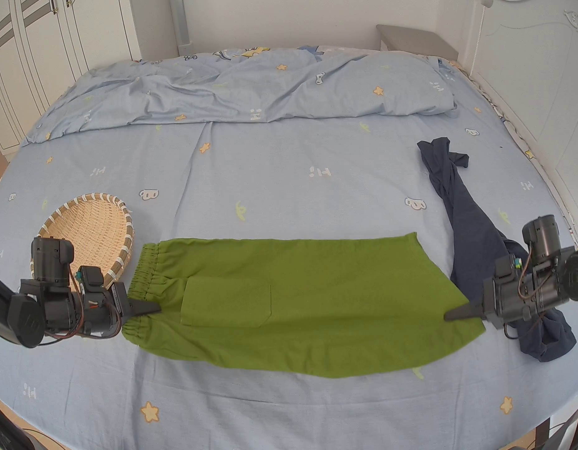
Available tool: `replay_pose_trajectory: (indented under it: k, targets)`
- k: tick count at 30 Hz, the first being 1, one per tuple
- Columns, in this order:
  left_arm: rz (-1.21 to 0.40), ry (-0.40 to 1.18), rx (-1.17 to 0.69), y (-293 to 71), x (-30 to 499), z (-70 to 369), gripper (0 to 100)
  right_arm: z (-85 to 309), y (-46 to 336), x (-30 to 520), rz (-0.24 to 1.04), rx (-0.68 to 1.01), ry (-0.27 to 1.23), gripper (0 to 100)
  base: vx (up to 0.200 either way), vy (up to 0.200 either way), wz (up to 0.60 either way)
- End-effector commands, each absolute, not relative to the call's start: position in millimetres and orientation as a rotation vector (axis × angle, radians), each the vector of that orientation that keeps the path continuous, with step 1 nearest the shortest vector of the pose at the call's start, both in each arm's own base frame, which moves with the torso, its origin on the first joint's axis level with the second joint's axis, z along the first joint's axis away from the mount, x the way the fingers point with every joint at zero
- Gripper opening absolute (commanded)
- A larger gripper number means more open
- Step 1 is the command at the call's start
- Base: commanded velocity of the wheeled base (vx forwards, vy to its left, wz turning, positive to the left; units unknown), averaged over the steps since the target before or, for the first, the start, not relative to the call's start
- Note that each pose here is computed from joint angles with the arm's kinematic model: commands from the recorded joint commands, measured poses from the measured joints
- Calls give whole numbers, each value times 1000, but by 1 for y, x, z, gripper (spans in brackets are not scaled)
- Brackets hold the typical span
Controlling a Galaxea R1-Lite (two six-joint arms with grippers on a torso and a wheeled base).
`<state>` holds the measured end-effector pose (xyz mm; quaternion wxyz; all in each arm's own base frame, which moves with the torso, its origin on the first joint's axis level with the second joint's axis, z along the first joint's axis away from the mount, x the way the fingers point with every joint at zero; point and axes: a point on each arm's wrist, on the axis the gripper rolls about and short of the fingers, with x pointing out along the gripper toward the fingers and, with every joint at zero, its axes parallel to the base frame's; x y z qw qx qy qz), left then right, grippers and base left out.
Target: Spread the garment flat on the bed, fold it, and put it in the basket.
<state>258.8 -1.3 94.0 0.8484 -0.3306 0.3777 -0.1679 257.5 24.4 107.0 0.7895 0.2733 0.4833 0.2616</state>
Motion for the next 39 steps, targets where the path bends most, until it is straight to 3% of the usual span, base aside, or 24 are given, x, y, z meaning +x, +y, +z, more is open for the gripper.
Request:
replay_pose_trajectory:
  k: [1, 3, 8, 19, 20, 29, 39]
  targets:
    - [-358, 815, -681, -3, 207, 95, 0, 96, 27, 205, 592, 542, 1095, 0, 0, 0, 0]
    - [-355, 860, -687, -5, 179, 85, 0, 80, 31, 183, 605, 531, 1170, 0, 0, 0, 0]
    - [-348, 893, -665, -6, 147, 74, 0, 71, 29, 154, 609, 536, 1192, 0, 0, 0, 0]
    - [-359, 930, -640, -7, 134, 66, 0, 59, 30, 138, 651, 548, 1206, 0, 0, 0, 0]
    - [-361, 929, -640, -7, 134, 66, 0, 58, 30, 137, 654, 550, 1206, 100, 0, 0, 0]
    - [-355, 918, -617, -5, 136, 66, 0, 59, 28, 143, 640, 556, 1180, 100, 0, 0, 0]
    - [-177, 733, -393, 23, 143, 87, 0, 98, 22, 162, 641, 517, 941, 100, 0, 0, 0]
